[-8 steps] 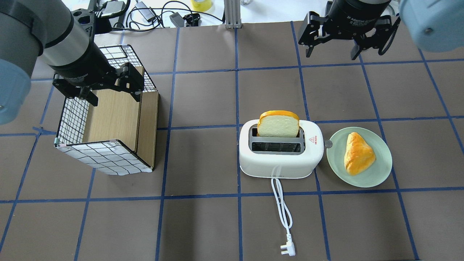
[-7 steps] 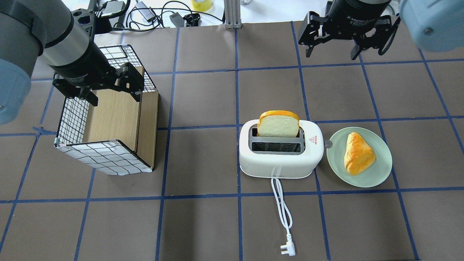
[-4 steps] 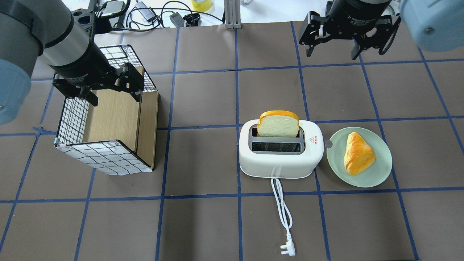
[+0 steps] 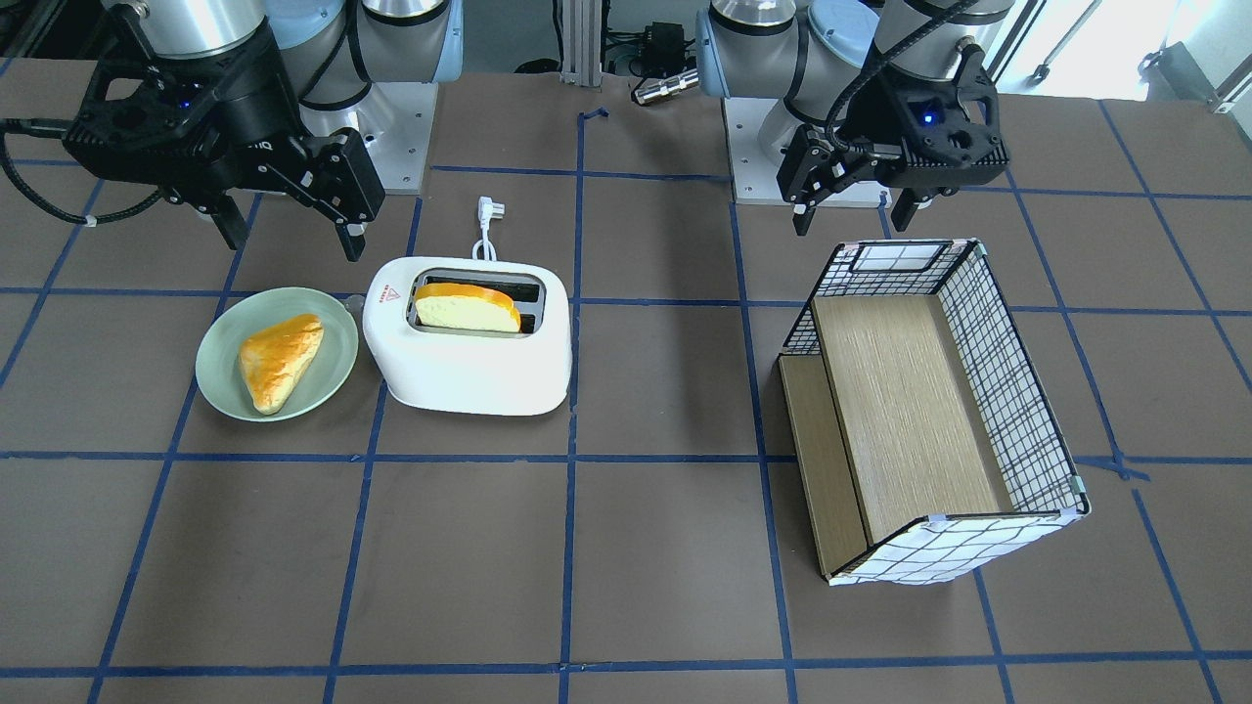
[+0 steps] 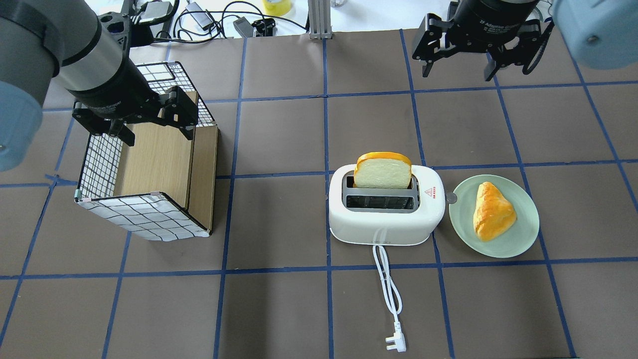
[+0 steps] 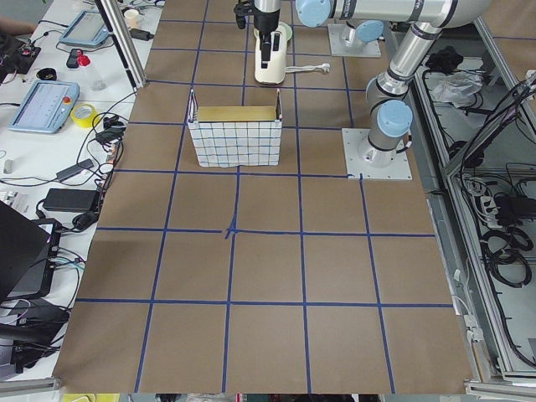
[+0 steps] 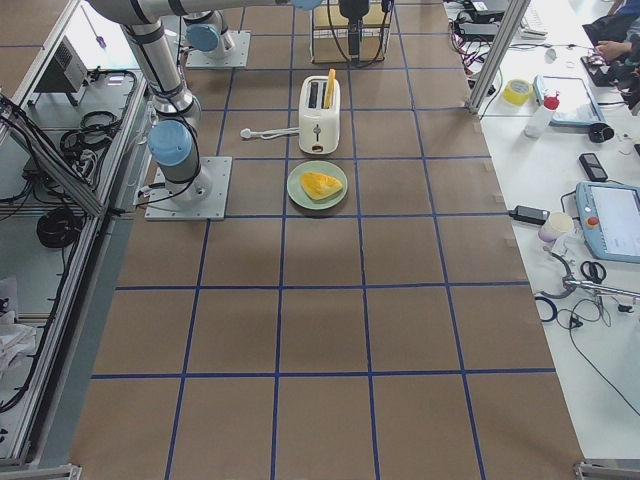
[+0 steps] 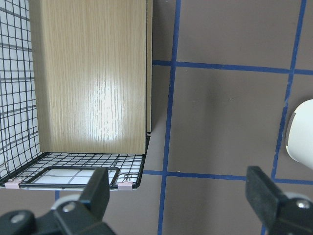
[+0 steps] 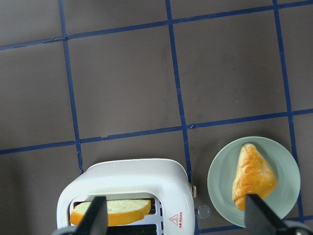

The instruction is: Press toaster with right arm

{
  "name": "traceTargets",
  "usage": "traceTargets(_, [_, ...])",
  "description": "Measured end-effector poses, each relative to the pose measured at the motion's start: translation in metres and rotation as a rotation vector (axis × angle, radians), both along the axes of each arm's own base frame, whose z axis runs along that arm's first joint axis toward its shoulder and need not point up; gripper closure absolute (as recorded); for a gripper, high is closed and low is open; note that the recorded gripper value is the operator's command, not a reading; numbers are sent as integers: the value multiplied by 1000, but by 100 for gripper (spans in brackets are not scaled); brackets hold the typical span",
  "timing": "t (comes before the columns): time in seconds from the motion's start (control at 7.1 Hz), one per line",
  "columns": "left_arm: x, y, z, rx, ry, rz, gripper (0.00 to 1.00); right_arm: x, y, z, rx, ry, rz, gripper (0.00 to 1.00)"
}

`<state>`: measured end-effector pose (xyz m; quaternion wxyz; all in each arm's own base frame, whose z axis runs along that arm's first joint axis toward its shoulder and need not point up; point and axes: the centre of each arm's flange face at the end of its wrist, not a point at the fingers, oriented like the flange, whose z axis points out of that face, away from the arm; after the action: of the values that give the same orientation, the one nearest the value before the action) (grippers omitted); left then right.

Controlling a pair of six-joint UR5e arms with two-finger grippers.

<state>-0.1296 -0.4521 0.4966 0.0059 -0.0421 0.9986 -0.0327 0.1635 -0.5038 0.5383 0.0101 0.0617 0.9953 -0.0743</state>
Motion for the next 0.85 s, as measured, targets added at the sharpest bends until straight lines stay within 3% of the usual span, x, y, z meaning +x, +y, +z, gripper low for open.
traceTargets(0.14, [0, 0, 0, 0, 0, 0, 0, -1, -1, 2, -6, -1, -2, 74])
traceTargets(0.28, [0, 0, 0, 0, 0, 0, 0, -2, -2, 4, -8, -1, -3, 94])
traceTargets(0.56, [0, 0, 0, 1, 0, 0, 0, -5, -1, -2, 33, -15, -9, 100])
traceTargets(0.85, [0, 0, 0, 0, 0, 0, 0, -23, -2, -16, 130, -103, -7, 100])
